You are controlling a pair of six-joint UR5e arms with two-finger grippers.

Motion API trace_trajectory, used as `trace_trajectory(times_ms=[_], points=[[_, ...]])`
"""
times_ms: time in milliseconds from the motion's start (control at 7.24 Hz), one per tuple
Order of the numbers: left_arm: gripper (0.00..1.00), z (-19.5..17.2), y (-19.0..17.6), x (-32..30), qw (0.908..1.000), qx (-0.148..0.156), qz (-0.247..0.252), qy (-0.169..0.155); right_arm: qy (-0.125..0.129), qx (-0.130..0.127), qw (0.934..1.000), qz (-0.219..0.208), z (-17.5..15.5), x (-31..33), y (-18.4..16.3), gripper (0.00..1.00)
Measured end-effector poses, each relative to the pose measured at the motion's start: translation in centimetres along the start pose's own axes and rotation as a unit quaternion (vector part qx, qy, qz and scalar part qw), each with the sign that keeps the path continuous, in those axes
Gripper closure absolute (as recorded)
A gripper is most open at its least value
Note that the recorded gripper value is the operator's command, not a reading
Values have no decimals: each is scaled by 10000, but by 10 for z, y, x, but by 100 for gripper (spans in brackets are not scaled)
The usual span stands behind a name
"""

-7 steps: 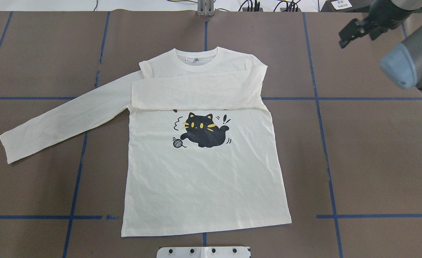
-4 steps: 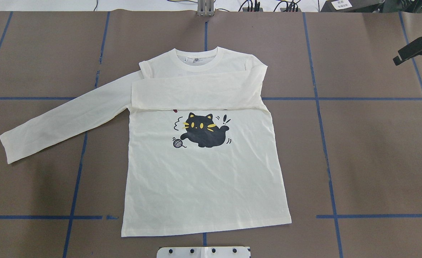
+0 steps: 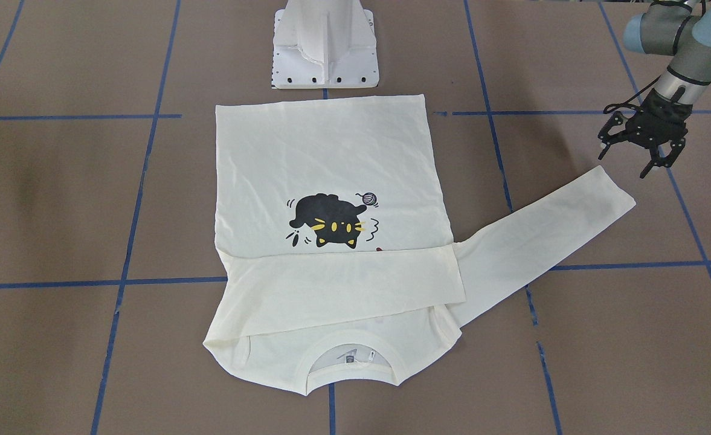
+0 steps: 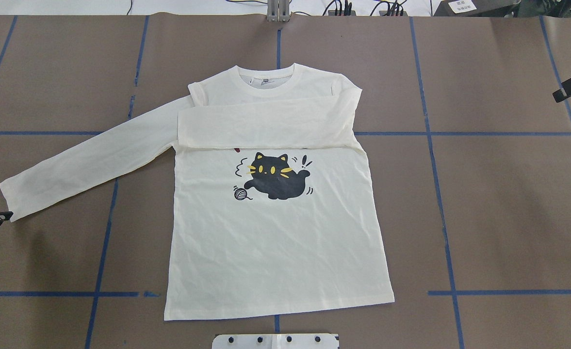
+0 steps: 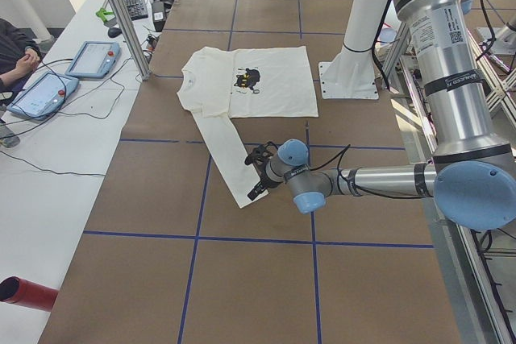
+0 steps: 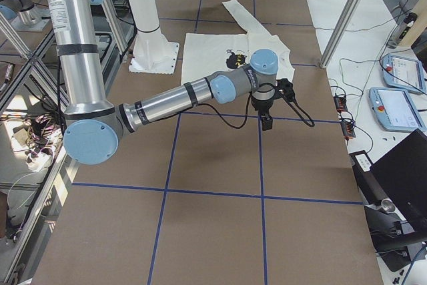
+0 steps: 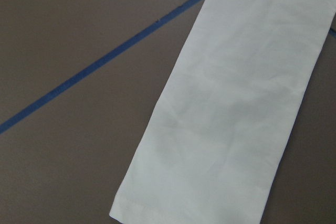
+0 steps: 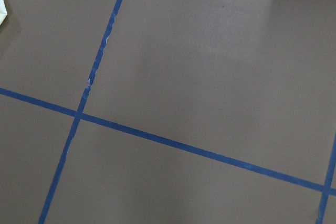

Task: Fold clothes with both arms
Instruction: 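Reach the left gripper to the other sleeve cuff and grasp it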

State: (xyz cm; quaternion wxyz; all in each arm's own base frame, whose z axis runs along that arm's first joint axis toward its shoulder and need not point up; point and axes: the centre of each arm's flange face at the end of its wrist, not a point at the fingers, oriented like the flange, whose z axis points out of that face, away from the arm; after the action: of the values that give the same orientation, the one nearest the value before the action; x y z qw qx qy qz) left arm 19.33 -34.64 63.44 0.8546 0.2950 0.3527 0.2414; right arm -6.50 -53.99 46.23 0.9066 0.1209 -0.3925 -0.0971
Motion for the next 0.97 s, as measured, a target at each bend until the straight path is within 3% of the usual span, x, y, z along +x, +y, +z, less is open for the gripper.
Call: trace_trajectory(times_ms=[690,828,966], points=[[21,17,11,11,9998,-160,141,-60,14,2,10000,17,0,2,1,0],[26,21,13,11,9997,-192,147,-68,15,3,10000,16,0,2,1,0],[44,24,14,11,9996,-219,155,-68,16,5,10000,11,0,2,1,0]])
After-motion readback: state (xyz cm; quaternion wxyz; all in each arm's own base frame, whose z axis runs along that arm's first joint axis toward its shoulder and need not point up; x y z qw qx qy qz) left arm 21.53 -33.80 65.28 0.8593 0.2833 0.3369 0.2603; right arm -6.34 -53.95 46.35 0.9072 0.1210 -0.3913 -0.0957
